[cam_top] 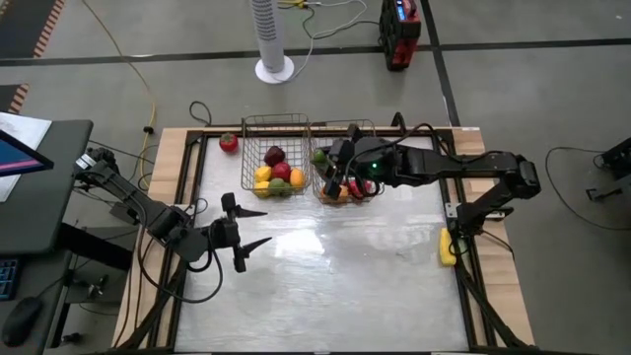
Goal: Sort produce into baskets
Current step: Put the cucumber into the right wire basket, then put the corn into the right wire basket
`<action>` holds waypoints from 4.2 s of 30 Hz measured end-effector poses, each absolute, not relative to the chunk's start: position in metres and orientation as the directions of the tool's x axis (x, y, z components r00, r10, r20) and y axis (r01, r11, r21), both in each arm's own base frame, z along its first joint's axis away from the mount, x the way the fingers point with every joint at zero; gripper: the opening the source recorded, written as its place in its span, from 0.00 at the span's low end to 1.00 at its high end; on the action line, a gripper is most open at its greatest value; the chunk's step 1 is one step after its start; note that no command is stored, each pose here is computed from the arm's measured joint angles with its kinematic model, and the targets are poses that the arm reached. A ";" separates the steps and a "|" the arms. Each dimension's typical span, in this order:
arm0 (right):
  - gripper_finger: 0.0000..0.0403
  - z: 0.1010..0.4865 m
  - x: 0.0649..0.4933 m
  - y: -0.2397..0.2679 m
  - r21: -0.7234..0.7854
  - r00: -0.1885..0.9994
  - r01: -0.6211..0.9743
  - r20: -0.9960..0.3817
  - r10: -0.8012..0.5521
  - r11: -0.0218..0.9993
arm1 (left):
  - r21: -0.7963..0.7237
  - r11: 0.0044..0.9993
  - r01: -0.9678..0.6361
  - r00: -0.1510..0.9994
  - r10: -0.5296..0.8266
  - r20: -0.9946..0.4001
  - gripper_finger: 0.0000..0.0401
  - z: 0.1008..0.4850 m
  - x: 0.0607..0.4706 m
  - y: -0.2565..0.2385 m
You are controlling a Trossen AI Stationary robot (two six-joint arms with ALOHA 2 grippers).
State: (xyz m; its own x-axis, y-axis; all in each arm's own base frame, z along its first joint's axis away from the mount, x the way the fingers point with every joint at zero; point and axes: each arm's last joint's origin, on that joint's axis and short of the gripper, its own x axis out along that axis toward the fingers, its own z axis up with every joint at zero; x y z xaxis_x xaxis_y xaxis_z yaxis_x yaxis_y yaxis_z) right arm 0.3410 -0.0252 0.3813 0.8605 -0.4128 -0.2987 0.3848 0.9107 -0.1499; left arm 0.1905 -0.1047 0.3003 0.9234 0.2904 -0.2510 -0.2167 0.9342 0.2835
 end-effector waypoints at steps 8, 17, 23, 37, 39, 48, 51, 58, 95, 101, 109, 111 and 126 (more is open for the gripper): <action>0.43 0.381 0.341 -0.025 -0.148 0.861 0.384 -0.300 -0.411 0.911 | 0.284 0.934 -0.217 0.923 0.291 -0.251 0.67 0.300 0.191 -0.105; 0.43 0.381 0.341 -0.025 -0.148 0.861 0.384 -0.301 -0.411 0.911 | 0.285 0.934 -0.217 0.923 0.291 -0.251 0.67 0.300 0.191 -0.105; 0.43 0.380 0.340 -0.025 -0.152 0.856 0.381 -0.314 -0.411 0.912 | 0.285 0.934 -0.217 0.923 0.291 -0.251 0.67 0.300 0.190 -0.105; 0.43 0.377 0.340 -0.025 -0.245 0.847 0.341 -0.338 -0.410 0.908 | 0.285 0.934 -0.217 0.923 0.291 -0.251 0.67 0.300 0.190 -0.105; 0.43 0.374 0.338 -0.025 -0.347 0.836 0.285 -0.367 -0.408 0.894 | 0.285 0.934 -0.217 0.923 0.292 -0.251 0.67 0.300 0.191 -0.105; 0.56 0.358 0.334 -0.040 -0.464 0.763 0.254 -0.444 -0.471 0.849 | 0.285 0.934 -0.218 0.923 0.292 -0.251 0.67 0.300 0.190 -0.105; 0.64 0.354 0.330 -0.048 -0.433 0.727 0.285 -0.484 -0.487 0.855 | 0.285 0.934 -0.218 0.923 0.292 -0.251 0.67 0.300 0.191 -0.105; 0.70 0.330 0.309 -0.042 -0.349 0.528 0.276 -0.723 -0.445 0.896 | 0.287 0.933 -0.217 0.923 0.292 -0.252 0.67 0.300 0.190 -0.105; 0.70 0.161 0.163 0.062 -0.165 -0.560 0.535 -0.803 0.202 0.828 | 0.264 0.948 -0.180 0.929 0.252 -0.273 0.67 0.299 0.190 -0.106; 0.70 0.157 0.168 0.066 -0.109 -0.507 0.559 -0.829 0.235 0.822 | 0.263 0.948 -0.180 0.929 0.252 -0.273 0.67 0.299 0.190 -0.106; 0.70 0.158 0.165 0.071 -0.165 -0.531 0.623 -0.807 0.259 0.765 | 0.264 0.948 -0.180 0.928 0.252 -0.273 0.67 0.299 0.190 -0.106; 0.70 0.158 0.163 0.075 -0.179 -0.539 0.645 -0.796 0.276 0.742 | 0.263 0.948 -0.180 0.929 0.252 -0.273 0.67 0.299 0.190 -0.106; 0.70 0.157 0.156 0.094 -0.306 -0.545 0.705 -0.811 0.213 0.639 | 0.261 0.948 -0.181 0.929 0.252 -0.273 0.67 0.299 0.190 -0.106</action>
